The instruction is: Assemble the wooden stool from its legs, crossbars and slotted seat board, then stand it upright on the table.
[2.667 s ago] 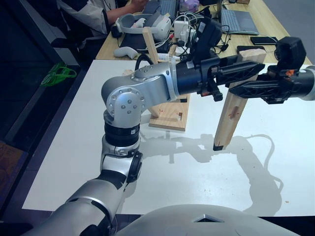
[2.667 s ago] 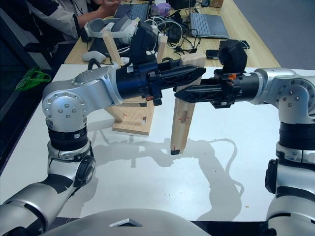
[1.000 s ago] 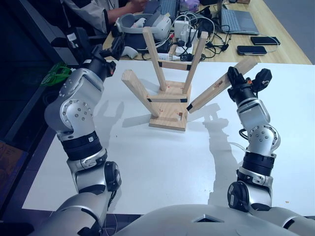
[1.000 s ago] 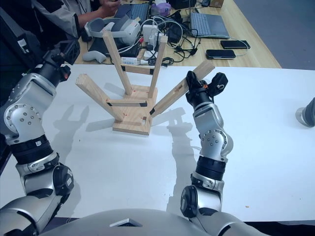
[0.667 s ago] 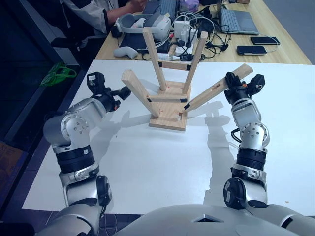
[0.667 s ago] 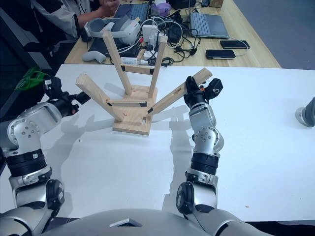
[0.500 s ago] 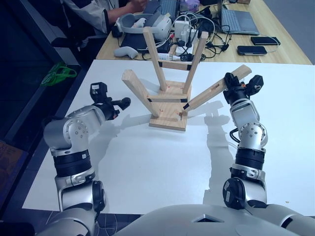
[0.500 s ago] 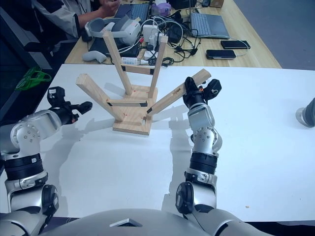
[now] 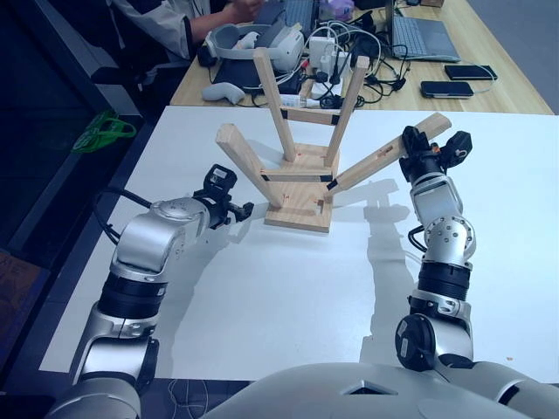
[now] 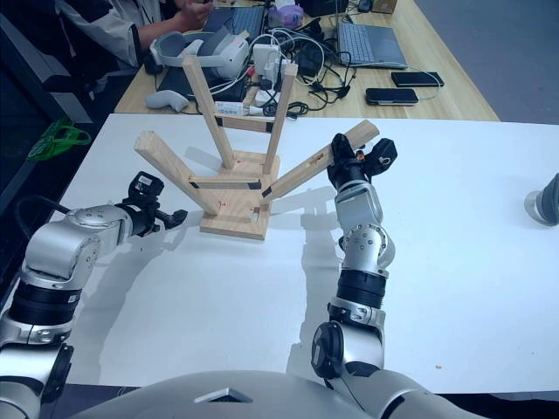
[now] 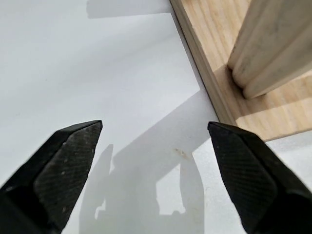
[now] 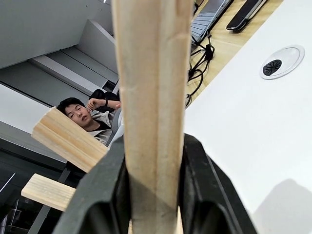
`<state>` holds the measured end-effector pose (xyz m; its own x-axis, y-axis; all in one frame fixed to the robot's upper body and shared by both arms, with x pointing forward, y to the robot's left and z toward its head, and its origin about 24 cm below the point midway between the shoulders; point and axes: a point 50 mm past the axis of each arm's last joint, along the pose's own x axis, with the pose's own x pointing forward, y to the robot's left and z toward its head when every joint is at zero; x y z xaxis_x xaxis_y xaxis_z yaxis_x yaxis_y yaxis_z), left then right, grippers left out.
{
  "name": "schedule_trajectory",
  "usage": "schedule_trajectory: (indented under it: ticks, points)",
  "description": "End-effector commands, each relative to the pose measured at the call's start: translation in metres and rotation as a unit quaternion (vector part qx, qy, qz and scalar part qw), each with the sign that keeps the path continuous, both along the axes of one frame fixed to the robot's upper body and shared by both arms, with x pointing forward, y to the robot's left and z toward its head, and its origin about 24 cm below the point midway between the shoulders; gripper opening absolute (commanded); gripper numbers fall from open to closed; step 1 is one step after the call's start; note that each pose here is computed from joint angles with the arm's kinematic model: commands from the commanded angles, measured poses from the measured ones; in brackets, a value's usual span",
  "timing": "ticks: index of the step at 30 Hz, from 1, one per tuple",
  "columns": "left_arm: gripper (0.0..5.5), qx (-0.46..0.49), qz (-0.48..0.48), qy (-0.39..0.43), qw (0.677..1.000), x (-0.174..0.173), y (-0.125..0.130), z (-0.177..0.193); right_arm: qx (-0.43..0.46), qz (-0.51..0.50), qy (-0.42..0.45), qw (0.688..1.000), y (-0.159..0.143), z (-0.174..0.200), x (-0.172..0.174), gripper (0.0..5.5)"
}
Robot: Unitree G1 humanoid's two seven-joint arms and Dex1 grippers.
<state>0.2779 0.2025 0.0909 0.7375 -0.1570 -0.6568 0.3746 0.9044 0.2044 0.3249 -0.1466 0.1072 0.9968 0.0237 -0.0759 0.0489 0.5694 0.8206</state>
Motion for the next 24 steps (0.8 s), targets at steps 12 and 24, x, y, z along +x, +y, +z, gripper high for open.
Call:
schedule_trajectory:
  ticks: [12,24]
  points:
    - [4.01,0.084,-0.077,-0.011,0.993,0.008,-0.026,-0.005,0.018,0.003,-0.027,0.999,0.01,0.018,0.006,1.0]
    - [4.01,0.085,-0.06,0.004,0.995,0.006,-0.026,-0.027,0.005,0.01,-0.033,0.999,0.009,0.024,0.01,1.0]
